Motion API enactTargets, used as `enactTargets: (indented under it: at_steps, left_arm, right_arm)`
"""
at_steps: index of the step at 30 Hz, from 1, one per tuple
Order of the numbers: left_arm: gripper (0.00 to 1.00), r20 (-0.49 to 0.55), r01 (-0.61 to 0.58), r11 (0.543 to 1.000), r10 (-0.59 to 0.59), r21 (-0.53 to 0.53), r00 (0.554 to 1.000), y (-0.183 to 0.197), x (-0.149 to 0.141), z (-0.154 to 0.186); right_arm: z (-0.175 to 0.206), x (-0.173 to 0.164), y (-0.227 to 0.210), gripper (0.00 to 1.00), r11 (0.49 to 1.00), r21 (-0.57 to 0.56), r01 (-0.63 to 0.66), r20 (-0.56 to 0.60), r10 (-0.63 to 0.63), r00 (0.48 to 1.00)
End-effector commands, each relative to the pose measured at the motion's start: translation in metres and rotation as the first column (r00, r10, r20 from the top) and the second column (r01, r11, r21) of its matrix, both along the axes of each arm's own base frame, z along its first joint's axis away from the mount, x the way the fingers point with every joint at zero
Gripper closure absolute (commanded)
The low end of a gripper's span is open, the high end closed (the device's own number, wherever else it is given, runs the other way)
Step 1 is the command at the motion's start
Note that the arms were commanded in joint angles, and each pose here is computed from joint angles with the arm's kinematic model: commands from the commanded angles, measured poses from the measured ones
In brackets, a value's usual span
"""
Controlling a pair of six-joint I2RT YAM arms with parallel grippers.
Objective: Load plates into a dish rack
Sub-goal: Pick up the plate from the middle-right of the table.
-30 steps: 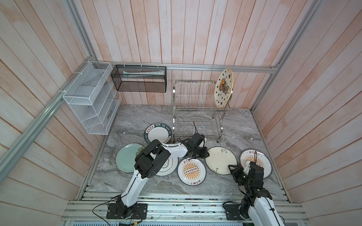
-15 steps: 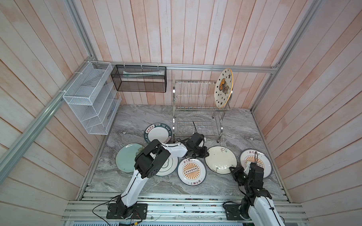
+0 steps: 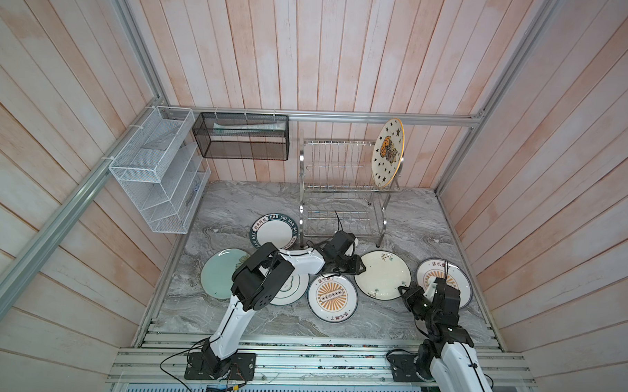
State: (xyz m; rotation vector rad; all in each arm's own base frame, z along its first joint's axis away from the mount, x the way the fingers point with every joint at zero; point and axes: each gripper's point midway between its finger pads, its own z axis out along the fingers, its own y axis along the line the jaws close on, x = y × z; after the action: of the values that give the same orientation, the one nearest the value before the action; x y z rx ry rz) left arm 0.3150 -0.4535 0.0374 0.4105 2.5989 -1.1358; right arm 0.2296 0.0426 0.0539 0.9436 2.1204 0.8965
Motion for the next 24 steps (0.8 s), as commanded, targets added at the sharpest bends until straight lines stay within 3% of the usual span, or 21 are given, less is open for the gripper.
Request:
enactTargets:
  at_steps: [1, 24]
  left_arm:
    - [0.57, 0.006, 0.068, 0.997, -0.068, -0.021, 0.998, -0.009, -0.023, 0.009]
    - [0.47, 0.136, -0.065, 0.993, 0.078, -0.097, 0.988, 0.02, -0.007, 0.047]
  right_arm:
    - [0.025, 0.003, 0.015, 1.0, 0.995, 0.014, -0.103, 0.079, 0.102, 0.992]
    - [0.057, 0.01, 0.016, 1.0, 0.99, -0.013, -0.139, 0.176, 0.139, 0.975]
